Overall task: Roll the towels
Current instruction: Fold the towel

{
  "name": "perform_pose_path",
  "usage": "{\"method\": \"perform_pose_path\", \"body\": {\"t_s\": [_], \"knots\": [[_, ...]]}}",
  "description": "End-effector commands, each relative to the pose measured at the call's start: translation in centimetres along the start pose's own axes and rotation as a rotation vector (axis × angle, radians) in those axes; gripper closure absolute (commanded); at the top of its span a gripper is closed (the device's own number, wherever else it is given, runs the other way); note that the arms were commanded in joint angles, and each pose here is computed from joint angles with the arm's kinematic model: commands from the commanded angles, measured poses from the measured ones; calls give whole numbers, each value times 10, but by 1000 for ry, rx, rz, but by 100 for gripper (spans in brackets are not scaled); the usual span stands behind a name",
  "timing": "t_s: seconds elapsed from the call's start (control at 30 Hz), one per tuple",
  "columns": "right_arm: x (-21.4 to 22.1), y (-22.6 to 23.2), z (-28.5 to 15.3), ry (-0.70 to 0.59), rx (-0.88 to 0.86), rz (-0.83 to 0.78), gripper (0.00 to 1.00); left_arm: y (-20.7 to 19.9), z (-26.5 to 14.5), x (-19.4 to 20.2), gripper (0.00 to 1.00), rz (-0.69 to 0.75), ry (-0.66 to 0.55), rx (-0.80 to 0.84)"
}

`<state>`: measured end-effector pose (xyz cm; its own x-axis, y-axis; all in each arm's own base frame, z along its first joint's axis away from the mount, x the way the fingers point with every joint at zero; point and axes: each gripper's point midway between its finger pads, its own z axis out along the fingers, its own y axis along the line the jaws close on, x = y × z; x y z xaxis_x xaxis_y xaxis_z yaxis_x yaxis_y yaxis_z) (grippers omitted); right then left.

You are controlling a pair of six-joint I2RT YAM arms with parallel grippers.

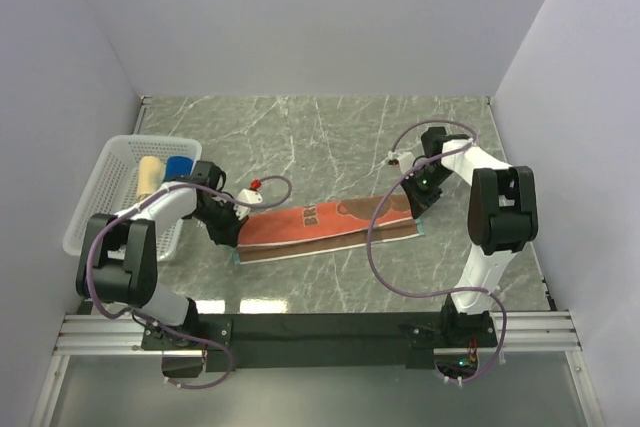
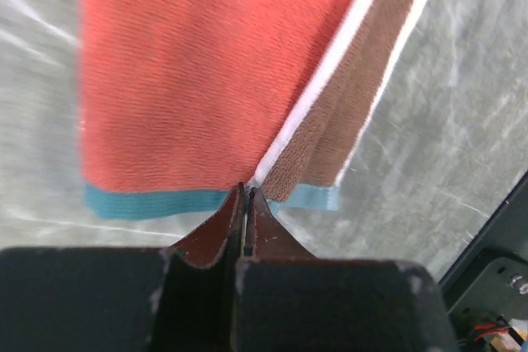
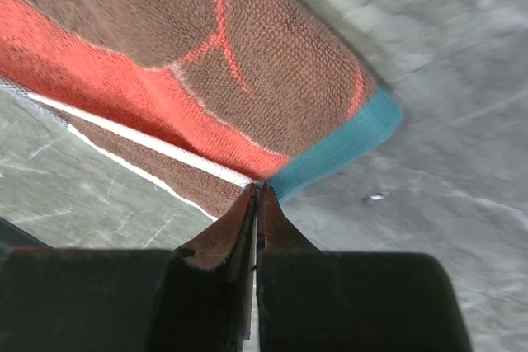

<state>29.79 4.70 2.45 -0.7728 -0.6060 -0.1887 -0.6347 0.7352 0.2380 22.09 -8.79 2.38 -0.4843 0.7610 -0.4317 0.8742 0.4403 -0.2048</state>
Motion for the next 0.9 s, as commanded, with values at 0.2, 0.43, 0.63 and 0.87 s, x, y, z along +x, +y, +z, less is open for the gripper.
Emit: {"method": "perform_pose_path", "body": {"t_s": [0.2, 0.43, 0.63, 0.87], "knots": [[-41, -17, -56, -117, 79, -23, 100, 36, -59, -59, 100, 79, -111, -103], [-21, -4, -56, -86, 62, -57, 100, 8, -67, -45, 100, 147, -88, -41], [3, -9, -36, -43, 102, -79, 100, -15, -52, -14, 99, 198, -38, 6], [-2, -3, -11, -19, 45, -51, 100, -23, -14, -4, 99, 151, -5, 37]]}}
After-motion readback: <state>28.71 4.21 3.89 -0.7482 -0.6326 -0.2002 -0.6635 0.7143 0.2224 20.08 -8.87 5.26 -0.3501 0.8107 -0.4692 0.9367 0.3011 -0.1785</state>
